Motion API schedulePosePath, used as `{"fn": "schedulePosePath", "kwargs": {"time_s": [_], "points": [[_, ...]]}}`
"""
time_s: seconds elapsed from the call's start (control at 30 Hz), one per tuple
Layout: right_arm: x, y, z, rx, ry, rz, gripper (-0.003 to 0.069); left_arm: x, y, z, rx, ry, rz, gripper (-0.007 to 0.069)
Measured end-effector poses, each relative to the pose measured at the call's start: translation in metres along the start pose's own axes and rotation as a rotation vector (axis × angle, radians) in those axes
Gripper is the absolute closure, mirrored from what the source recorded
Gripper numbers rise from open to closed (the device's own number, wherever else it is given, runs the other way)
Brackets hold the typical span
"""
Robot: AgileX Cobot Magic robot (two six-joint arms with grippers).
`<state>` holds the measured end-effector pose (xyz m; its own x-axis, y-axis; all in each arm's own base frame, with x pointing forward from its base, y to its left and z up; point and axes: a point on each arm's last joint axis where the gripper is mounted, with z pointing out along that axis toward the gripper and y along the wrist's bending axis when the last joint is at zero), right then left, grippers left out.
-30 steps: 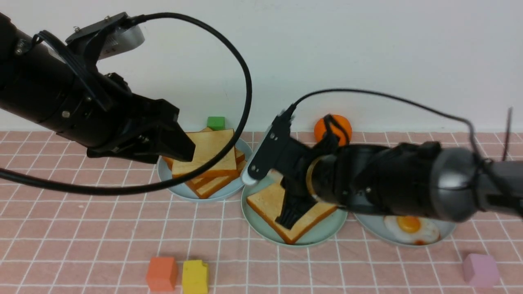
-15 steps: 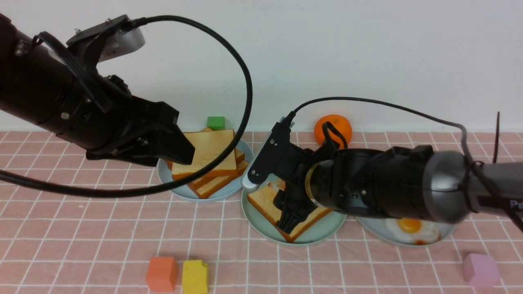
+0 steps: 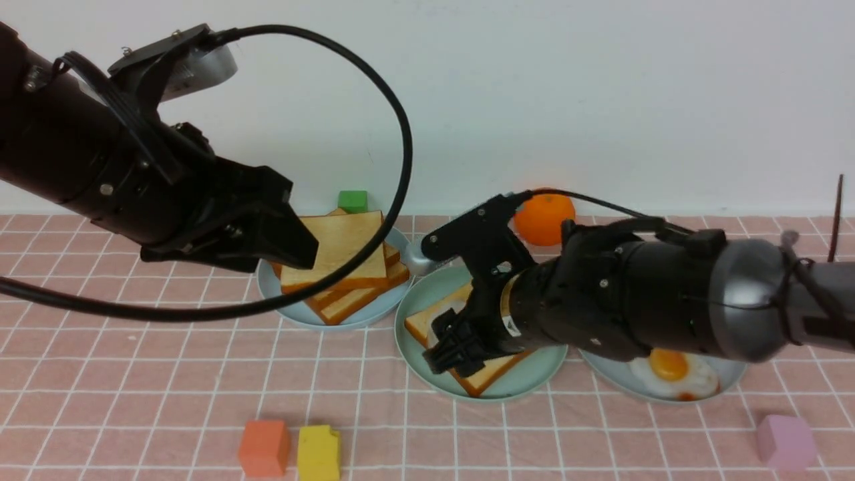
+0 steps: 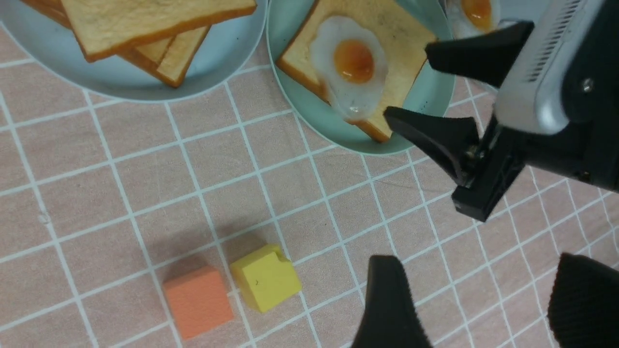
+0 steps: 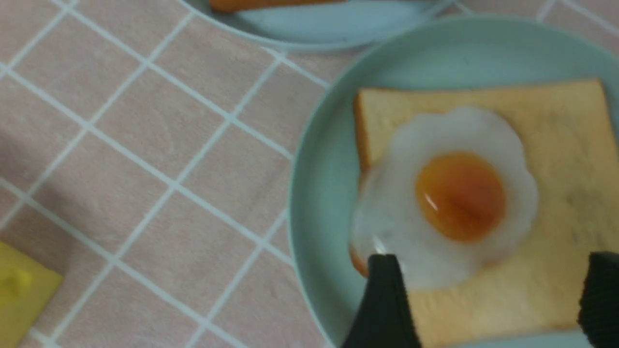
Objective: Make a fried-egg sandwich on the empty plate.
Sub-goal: Use the left arm to grab a slice of bread
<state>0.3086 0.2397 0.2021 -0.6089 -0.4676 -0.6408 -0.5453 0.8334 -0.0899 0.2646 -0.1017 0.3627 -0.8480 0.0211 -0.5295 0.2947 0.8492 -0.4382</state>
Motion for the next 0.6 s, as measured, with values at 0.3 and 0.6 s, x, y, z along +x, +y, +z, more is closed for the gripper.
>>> {"fn": "schedulePosePath", "kwargs": {"time_s": [0.3,0.6], "points": [[-0.024,-0.051,-0.081,0.087,0.085,0.239,0.0603,-0.012,0.015,0.014,-0.086,-0.078,-0.12,0.0151],[0.002,-0.046,-0.128,-0.165,0.152,0.318,0.0663,-0.037,0.095,0.071,-0.062,0.025,-0.367,0.0151]]}}
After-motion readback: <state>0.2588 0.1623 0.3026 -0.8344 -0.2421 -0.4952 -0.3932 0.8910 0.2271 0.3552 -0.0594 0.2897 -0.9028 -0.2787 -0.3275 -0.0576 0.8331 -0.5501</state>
